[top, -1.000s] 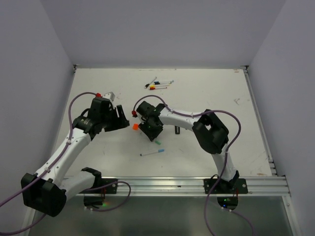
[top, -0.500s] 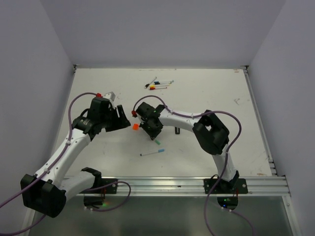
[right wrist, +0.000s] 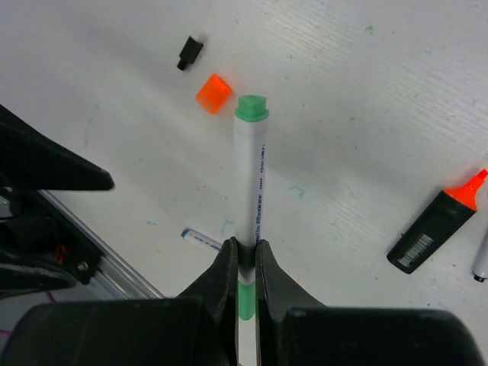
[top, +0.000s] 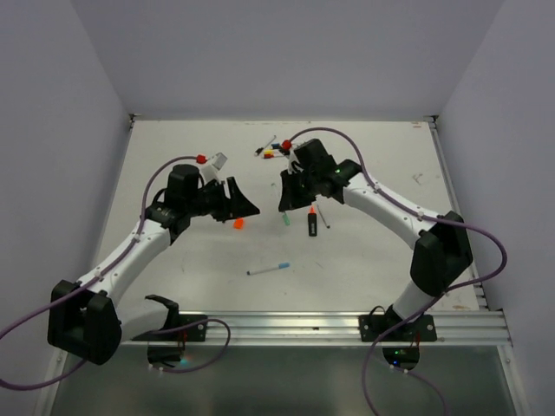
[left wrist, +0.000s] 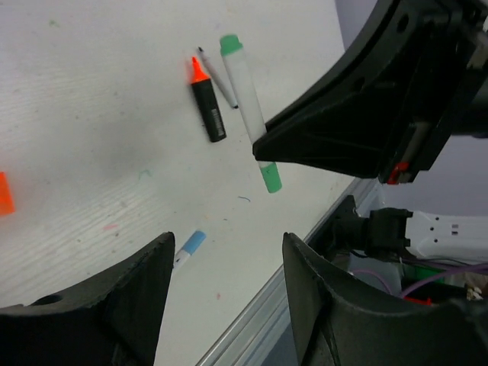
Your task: Open the pen caps
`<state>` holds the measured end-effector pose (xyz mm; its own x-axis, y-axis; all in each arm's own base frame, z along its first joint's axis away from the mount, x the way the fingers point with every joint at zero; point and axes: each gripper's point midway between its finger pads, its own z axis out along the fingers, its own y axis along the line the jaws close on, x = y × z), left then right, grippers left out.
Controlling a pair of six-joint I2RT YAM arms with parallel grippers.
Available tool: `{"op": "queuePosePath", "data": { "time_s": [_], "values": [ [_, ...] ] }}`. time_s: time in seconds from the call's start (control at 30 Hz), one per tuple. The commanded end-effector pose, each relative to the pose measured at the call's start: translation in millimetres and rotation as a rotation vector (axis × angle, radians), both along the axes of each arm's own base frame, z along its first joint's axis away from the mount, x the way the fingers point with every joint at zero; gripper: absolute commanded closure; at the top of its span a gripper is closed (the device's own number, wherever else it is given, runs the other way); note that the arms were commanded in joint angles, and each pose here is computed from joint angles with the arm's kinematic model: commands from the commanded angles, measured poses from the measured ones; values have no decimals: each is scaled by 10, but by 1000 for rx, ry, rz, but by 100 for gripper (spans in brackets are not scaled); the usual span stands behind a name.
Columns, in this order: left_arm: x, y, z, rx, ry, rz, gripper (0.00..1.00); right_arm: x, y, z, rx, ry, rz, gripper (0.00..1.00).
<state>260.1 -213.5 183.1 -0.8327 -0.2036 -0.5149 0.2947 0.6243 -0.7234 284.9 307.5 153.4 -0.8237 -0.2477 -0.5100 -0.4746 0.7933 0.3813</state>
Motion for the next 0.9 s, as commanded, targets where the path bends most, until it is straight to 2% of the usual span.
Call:
{"op": "queuePosePath", "data": {
  "time_s": [0.0, 0.13, 0.33, 0.53, 0.87],
  "values": [
    [-94, -370, 339, -165, -86, -175, 38, -60, 207, 206, 166, 78, -38, 100],
    [-146, -609, 485, -229, -157, -242, 36, 8, 242, 379, 296, 108, -116, 100],
    [-165, -731, 375, -210, -123, -255, 39, -1, 290, 587, 422, 119, -180, 100],
    [-67, -646, 273, -122, -103, -181, 50, 62, 188, 661, 420, 88, -232, 100],
    [-43, -597, 99, -75, -58, -141, 53, 39, 188, 726, 455, 98, -234, 100]
  ]
}}
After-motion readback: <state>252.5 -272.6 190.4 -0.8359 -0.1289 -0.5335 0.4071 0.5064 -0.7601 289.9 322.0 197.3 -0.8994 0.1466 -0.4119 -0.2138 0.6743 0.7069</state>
